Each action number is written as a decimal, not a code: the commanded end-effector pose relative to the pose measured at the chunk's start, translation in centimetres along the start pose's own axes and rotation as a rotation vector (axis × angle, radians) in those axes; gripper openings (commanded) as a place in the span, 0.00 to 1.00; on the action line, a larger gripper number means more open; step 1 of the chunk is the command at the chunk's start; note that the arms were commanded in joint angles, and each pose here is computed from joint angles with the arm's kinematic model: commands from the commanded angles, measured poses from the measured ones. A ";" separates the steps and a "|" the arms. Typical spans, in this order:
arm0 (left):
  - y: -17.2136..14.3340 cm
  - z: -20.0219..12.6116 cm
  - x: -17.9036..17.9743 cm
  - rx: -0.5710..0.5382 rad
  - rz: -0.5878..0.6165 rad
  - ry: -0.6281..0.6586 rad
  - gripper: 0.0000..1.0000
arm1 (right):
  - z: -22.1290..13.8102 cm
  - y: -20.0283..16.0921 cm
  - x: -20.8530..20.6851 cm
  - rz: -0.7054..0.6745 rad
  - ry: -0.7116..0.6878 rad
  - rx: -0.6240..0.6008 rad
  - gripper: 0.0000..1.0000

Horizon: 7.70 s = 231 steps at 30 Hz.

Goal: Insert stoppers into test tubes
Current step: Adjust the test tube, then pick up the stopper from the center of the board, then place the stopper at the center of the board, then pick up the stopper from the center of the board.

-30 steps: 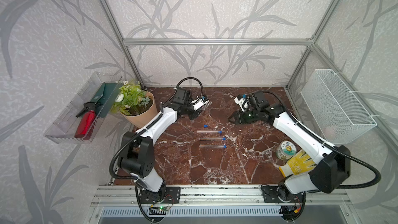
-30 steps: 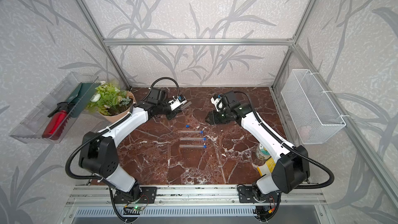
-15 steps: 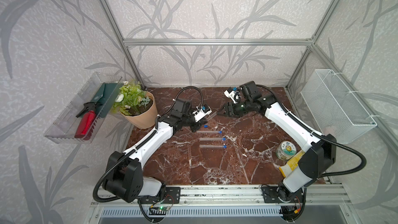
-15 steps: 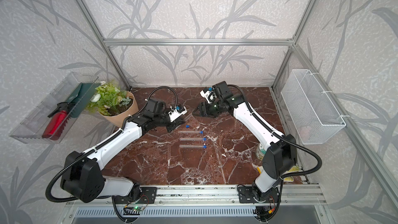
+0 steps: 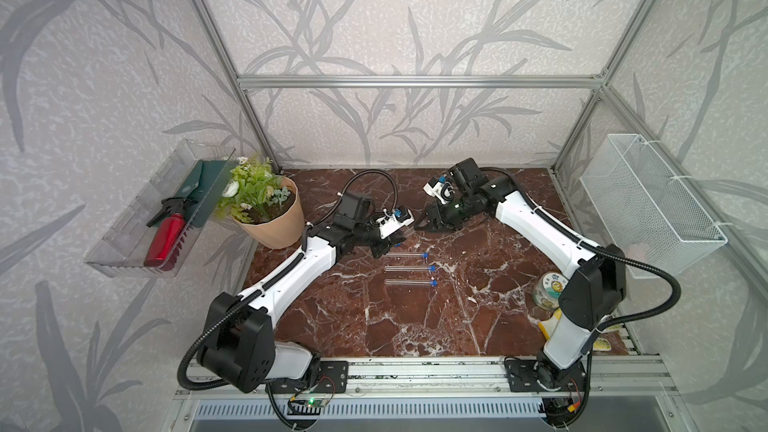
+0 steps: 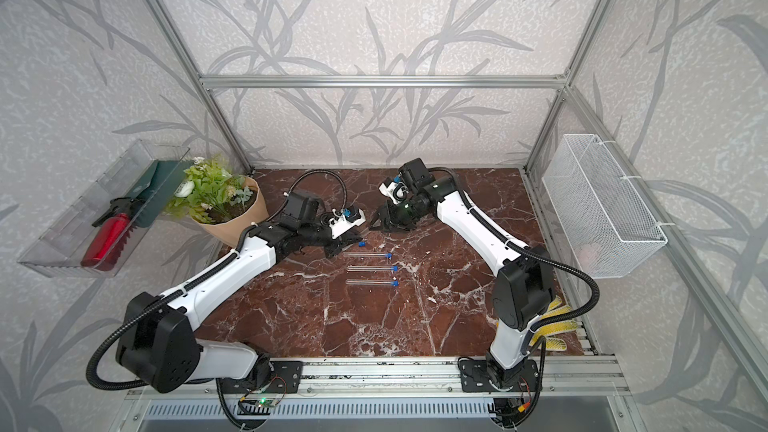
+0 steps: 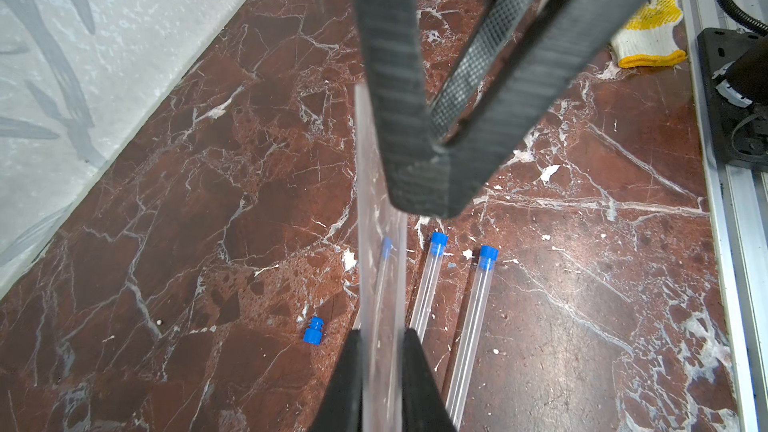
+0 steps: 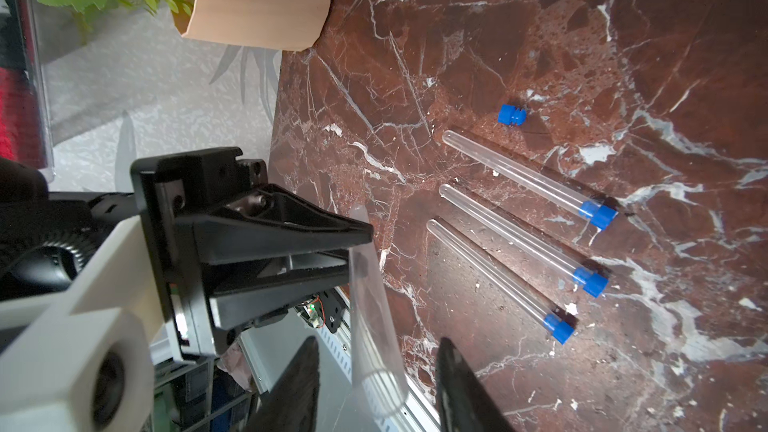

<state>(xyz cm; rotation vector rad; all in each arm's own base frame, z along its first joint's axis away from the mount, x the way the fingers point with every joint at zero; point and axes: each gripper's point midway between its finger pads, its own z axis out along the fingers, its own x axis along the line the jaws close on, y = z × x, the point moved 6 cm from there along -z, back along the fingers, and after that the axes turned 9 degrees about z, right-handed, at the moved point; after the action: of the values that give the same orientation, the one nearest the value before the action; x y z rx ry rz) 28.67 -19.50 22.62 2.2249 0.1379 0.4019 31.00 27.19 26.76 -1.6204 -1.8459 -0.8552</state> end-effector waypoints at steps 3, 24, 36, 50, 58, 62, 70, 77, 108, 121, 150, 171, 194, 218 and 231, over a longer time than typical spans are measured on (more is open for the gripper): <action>0.0 -0.3 -1.1 -0.011 0.031 -0.035 0.00 | 0.4 -0.2 0.2 0.011 0.001 0.029 0.41; 0.4 -0.7 -2.2 -0.033 0.064 -0.051 0.00 | 1.3 -0.9 0.0 0.022 -0.013 0.065 0.26; 0.0 -0.7 -2.1 -0.007 0.057 -0.019 0.21 | 0.8 -1.4 1.3 0.011 0.065 0.084 0.12; -0.1 -0.8 -2.3 -0.037 0.064 -0.002 0.13 | 0.9 -1.5 1.4 0.025 0.100 0.098 0.12; -0.9 -1.1 -2.4 0.019 0.039 0.034 0.00 | -0.6 -0.3 2.4 -0.059 0.133 0.002 0.39; -2.4 -2.2 -0.6 0.116 -0.140 0.272 0.00 | -2.7 1.1 1.6 -0.257 0.054 -0.185 0.41; -5.8 -6.1 0.8 0.185 -0.687 0.659 0.00 | 1.8 1.0 -1.5 -0.967 -0.237 -0.178 0.40; -7.7 -8.0 0.5 0.185 -0.935 0.815 0.00 | 9.3 2.1 -1.8 -1.249 -0.252 -0.007 0.40; -7.3 -8.9 0.7 0.186 -1.057 0.828 0.00 | 19.7 6.0 -8.7 -1.307 -0.395 0.242 0.35; -7.5 -8.8 0.7 0.193 -1.061 0.827 0.00 | 20.6 6.0 -9.8 -1.248 -0.406 0.314 0.31; -8.2 -8.1 1.1 0.193 -0.998 0.842 0.00 | 6.2 1.4 -3.3 -0.541 -0.505 -0.155 0.11; -8.6 -7.6 0.1 0.163 -1.019 0.799 0.00 | 3.6 -11.0 -19.4 1.124 -0.690 -0.551 0.14; -8.2 -7.3 0.7 0.170 -1.008 0.794 0.00 | -0.2 -9.9 -17.2 0.992 -0.707 -0.530 0.54; -10.0 -5.9 0.2 0.223 -0.838 0.769 0.00 | -0.4 -11.8 -15.8 -1.572 -0.341 0.443 0.50; -10.1 -6.8 -0.5 0.210 -0.855 0.790 0.00 | 4.1 -10.0 -19.4 -1.607 -0.386 0.519 0.44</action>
<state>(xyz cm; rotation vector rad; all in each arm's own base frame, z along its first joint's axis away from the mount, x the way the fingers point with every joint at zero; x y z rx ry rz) 26.66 -8.56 18.67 1.8552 1.5158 0.7468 23.44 16.88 9.15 0.2860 -3.1423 -0.4622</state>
